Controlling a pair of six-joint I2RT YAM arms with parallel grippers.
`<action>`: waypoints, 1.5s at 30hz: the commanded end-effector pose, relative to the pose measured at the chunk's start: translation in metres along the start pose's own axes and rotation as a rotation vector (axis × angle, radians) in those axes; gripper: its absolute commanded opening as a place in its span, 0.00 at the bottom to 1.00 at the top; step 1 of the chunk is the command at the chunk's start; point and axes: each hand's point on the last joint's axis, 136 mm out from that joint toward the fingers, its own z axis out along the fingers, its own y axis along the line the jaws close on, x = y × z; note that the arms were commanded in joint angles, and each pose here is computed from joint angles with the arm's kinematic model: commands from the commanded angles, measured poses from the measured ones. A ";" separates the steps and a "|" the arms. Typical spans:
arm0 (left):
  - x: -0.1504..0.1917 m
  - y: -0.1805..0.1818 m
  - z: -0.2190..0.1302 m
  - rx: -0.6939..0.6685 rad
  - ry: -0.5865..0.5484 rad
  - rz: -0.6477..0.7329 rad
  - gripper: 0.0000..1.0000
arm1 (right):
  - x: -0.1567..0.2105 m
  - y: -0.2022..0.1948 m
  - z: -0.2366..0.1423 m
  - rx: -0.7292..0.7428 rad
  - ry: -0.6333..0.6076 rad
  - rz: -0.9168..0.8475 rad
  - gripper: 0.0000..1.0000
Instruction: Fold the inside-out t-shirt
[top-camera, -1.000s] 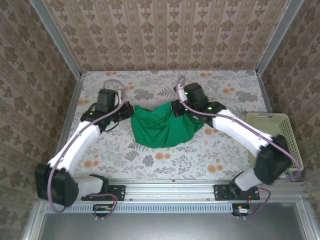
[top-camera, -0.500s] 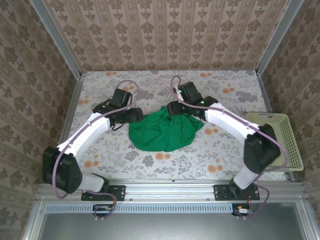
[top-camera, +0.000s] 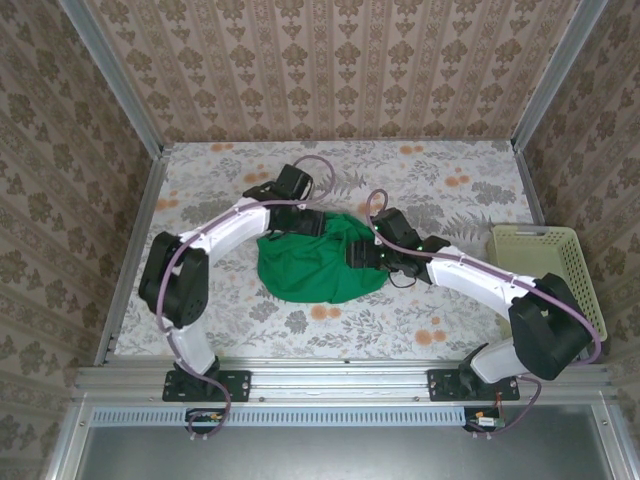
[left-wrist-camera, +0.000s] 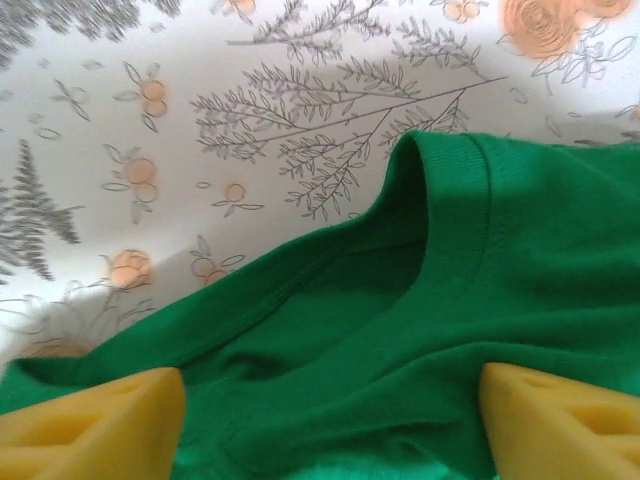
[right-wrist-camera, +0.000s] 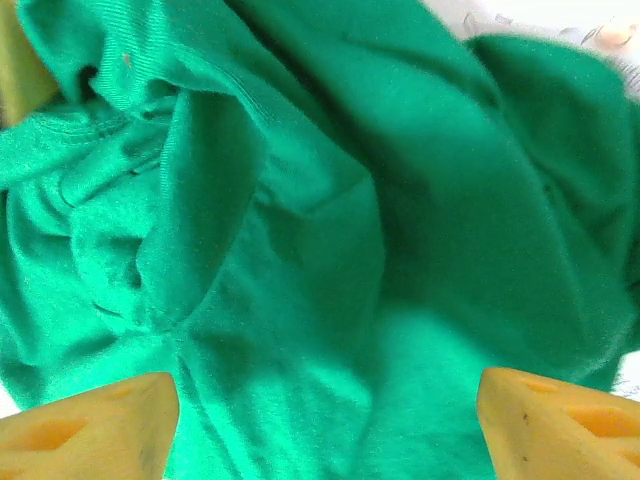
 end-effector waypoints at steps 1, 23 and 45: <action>-0.002 -0.010 0.008 0.041 0.033 0.027 0.64 | 0.001 0.021 0.019 -0.101 0.005 0.098 0.80; 0.057 -0.023 -0.062 0.248 -0.043 -0.154 0.00 | -0.088 -0.051 0.022 0.242 -0.091 -0.241 0.41; 0.044 -0.001 -0.063 0.305 -0.123 -0.222 0.00 | -0.044 0.058 0.060 0.022 -0.021 -0.199 0.57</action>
